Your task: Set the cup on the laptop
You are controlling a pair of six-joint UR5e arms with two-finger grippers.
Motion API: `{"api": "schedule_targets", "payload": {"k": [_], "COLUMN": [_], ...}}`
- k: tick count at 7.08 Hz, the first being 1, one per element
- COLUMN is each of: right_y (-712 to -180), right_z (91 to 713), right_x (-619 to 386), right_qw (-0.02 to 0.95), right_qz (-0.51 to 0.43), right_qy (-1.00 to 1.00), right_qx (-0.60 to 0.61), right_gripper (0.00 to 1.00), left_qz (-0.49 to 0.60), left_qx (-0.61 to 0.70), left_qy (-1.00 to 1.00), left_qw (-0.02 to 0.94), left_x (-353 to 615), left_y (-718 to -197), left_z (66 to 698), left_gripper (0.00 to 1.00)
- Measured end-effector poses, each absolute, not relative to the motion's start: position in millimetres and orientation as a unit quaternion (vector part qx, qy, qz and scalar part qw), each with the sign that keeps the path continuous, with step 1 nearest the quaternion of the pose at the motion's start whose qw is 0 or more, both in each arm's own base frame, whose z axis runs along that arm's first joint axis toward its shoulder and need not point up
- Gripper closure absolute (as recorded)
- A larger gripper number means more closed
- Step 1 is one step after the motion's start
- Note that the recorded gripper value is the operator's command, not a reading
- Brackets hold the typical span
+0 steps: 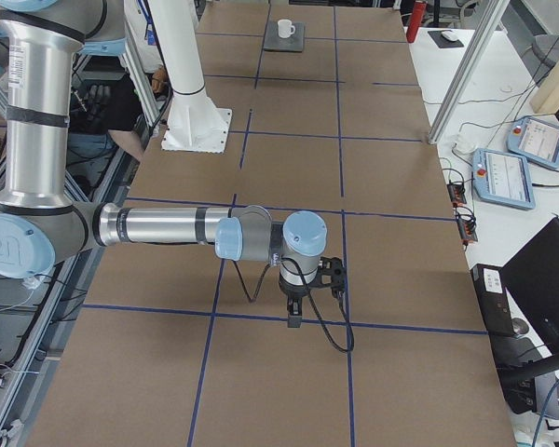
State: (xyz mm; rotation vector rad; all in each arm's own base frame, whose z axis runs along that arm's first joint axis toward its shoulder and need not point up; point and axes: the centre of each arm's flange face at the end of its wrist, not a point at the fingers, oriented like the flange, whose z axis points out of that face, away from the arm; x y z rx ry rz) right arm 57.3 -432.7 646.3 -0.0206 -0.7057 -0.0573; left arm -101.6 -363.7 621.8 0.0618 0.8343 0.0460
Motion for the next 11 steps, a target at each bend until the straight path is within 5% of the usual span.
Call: {"api": "schedule_targets", "payload": {"k": [11], "right_y": [-432.8], "right_z": [646.2], "right_x": [57.3], "right_qw": [0.938], "right_qz": [-0.028], "right_qy": [-0.346], "right_qx": [-0.01], "right_gripper": [0.0], "left_qz": [0.029], "left_qx": [0.026], "left_qy": [0.375], "left_qw": [0.926], "left_x": [-94.6], "left_y": [-392.3], "left_z": [619.4], "left_gripper": [0.0]}}
